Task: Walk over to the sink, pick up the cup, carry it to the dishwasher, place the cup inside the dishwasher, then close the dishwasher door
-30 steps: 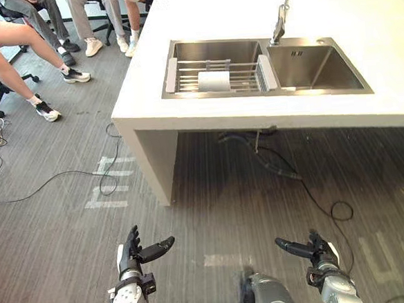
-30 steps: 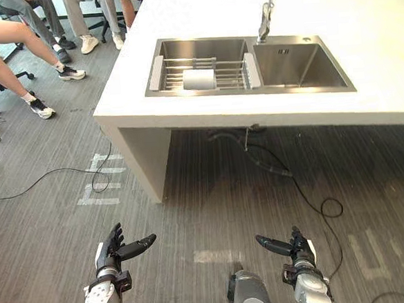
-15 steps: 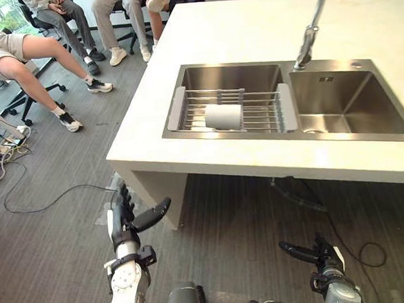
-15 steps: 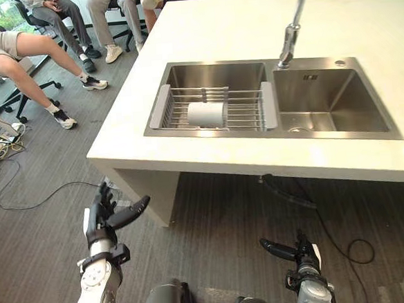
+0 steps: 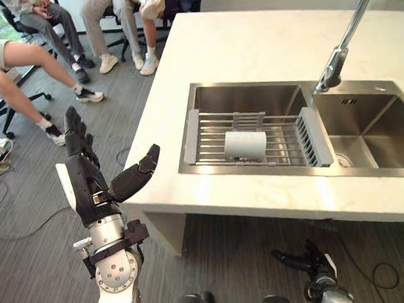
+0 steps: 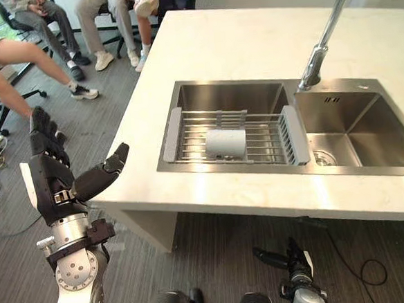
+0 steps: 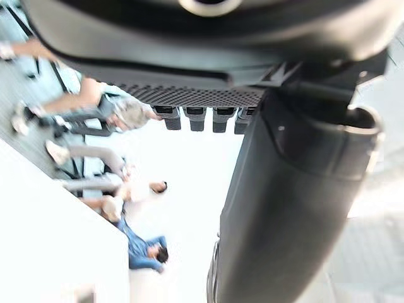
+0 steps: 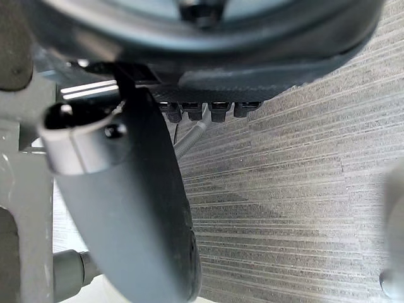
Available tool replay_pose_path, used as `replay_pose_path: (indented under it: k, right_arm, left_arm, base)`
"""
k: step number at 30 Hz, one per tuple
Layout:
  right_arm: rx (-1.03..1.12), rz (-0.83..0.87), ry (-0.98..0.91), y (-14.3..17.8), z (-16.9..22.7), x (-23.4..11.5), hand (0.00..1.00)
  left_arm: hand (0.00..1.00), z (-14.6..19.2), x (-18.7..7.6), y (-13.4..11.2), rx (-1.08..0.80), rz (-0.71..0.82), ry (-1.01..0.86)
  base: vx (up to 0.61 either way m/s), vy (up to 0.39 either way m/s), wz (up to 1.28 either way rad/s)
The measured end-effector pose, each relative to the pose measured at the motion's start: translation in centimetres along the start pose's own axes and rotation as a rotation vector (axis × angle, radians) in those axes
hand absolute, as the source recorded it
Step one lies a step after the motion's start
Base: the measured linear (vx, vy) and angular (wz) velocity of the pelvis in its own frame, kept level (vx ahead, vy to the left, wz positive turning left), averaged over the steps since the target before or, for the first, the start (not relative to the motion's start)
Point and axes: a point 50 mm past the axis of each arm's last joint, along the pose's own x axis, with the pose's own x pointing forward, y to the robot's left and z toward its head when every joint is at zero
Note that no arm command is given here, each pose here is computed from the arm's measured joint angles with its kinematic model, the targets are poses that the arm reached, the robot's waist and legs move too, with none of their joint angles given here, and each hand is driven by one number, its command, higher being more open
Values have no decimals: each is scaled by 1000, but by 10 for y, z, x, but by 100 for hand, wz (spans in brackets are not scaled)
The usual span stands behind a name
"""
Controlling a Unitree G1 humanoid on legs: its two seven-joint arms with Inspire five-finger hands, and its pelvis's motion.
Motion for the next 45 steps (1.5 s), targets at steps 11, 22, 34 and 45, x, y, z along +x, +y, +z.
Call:
replay_pose_path:
  k: [11,22,34,45]
  right_arm:
    - [-42,-11,66,-13,-16,-4,100]
    - [-12,3,62,-5,-17,-4,100]
    - [-17,24,79,-9,-21,-6,100]
    - [-27,40,83,-14,-21,-6,100]
  left_arm:
    - [100,-22,-5,-34,-33,-226,85]
    - [100,-21,5,-32,15,-277,42]
    - [100,-47,-1,-24,189,-510,130]
    - [100,-58,-3,-16,364,-662,143]
  base:
    - [247,-210,9]
    - [125,26,-3]
    - [4,31,0]
    - [-46,8,-1]
